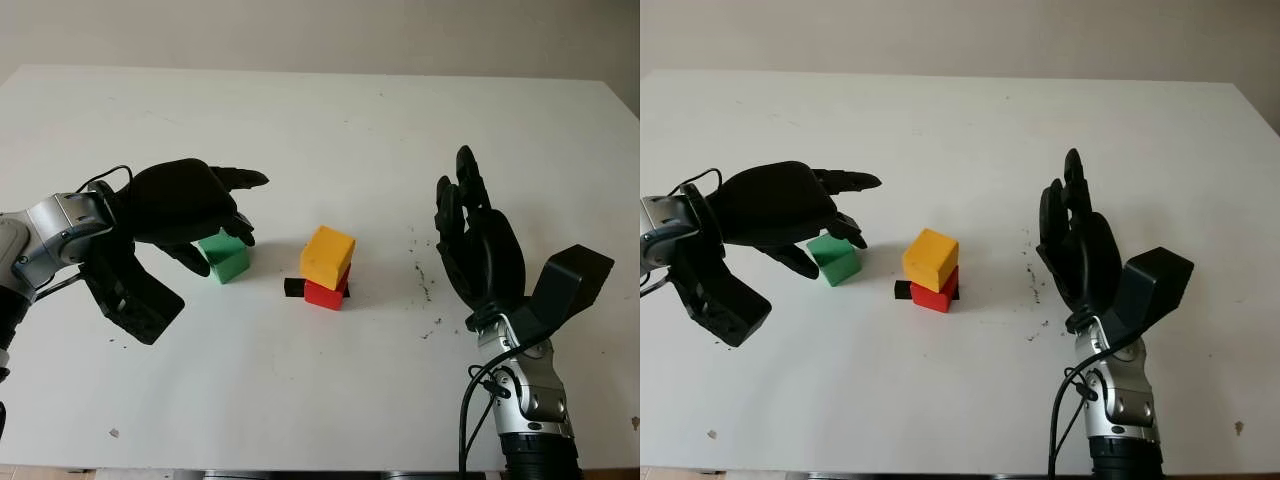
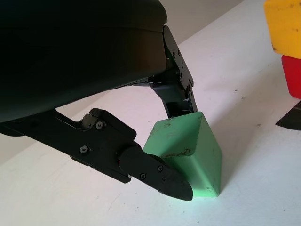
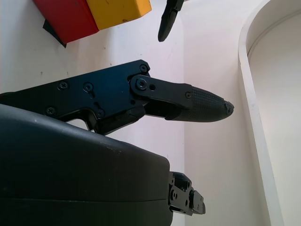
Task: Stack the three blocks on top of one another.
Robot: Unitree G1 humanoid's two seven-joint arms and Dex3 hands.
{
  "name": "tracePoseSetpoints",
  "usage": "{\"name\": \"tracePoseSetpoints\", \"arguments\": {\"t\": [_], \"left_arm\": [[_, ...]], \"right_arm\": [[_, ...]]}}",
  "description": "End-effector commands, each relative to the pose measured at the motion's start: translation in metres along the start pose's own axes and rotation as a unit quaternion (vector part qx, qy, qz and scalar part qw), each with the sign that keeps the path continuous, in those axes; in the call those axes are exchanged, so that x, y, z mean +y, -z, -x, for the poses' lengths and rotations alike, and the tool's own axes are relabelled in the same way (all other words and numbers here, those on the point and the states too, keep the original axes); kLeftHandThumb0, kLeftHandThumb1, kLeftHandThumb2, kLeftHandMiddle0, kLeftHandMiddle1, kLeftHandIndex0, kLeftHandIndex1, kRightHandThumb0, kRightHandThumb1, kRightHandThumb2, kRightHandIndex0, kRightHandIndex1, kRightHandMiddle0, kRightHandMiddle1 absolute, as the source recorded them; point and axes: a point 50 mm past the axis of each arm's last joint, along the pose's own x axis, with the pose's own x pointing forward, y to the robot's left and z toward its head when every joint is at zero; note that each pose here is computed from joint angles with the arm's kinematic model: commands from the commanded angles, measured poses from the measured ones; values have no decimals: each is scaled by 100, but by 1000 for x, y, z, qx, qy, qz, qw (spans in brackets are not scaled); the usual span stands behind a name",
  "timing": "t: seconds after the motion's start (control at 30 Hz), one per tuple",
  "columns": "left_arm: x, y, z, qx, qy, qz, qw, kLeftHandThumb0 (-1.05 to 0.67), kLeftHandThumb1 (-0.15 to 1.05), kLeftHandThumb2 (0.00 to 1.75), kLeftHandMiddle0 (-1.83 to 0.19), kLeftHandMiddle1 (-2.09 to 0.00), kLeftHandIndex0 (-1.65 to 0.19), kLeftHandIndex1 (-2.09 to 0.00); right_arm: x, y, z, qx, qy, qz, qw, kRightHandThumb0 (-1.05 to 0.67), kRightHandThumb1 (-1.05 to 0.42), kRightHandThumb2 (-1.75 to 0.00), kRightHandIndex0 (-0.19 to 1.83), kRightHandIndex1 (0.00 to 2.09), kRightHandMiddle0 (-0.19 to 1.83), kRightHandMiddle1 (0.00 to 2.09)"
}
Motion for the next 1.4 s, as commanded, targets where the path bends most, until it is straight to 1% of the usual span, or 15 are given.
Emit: {"name": "tracePoseSetpoints", "arguments": {"t": [0.0,0.2,0.47,0.53,0.6,0.73,0.83,0.93,1.0,1.03,1.07,1.13,1.23,1.3,1.37], "left_arm": [[3,1,-2,-4,-3,-9,1000,-44,89,6,-32,-6,-66,-90],[2,1,-2,-5,-8,-12,1000,-40,90,5,-35,-6,-61,-99],[12,8,-1,12,-6,-28,1000,-37,90,5,-40,-7,-61,-94],[20,10,-1,20,-7,-36,999,-37,90,5,-40,-6,-62,-94],[34,13,-2,34,7,-46,998,-37,89,5,-39,-6,-63,-90],[56,16,-5,47,19,-65,997,-37,87,5,-44,-7,-68,-86],[72,16,-6,46,17,-82,995,-37,87,5,-45,-6,-65,-92],[96,13,-10,43,6,-93,995,-42,86,5,-45,-5,-64,-102],[104,12,-11,43,3,-89,995,-43,87,6,-44,-5,-62,-103],[111,10,-12,37,-11,-77,996,-43,87,6,-44,-5,-62,-103],[115,9,-12,32,-20,-69,997,-42,86,6,-46,-5,-64,-97],[125,7,-13,22,-29,-53,998,-40,87,6,-46,-5,-65,-93],[139,1,-14,8,-36,-45,998,-42,87,5,-44,-5,-66,-94],[147,-4,-17,-6,-38,-24,999,-43,88,6,-42,-5,-61,-111],[153,-8,-19,-17,-33,-2,999,-44,89,6,-40,-5,-59,-118]], "right_arm": [[-1,-2,1,-3,1,0,1000,-67,-105,-58,-19,0,-19,0],[-1,-2,2,-4,1,3,1000,-66,-105,-58,-19,0,-19,0],[-1,-1,2,-2,-1,1,1000,-66,-105,-58,-19,0,-19,0],[-1,-1,2,-2,-2,2,1000,-66,-105,-58,-19,0,-19,0],[-1,-1,2,-2,-3,4,1000,-66,-105,-58,-19,0,-19,0],[0,-1,2,0,-4,9,1000,-66,-105,-59,-19,0,-19,0],[1,0,2,-1,-4,12,1000,-66,-105,-59,-19,0,-19,0],[3,1,1,0,-4,9,1000,-66,-105,-59,-19,0,-19,0],[3,1,1,1,-4,9,1000,-66,-105,-59,-19,0,-19,0],[4,1,1,3,-4,7,1000,-67,-105,-59,-19,0,-19,0],[4,2,1,3,-3,6,1000,-68,-105,-58,-19,0,-19,0],[5,2,1,5,-2,5,1000,-68,-105,-57,-19,0,-19,0],[5,2,1,3,-1,6,1000,-68,-105,-57,-19,0,-19,0],[5,3,0,1,-2,9,1000,-67,-105,-58,-19,0,-19,0],[5,3,0,1,-4,11,1000,-68,-105,-58,-19,0,-19,0]]}}
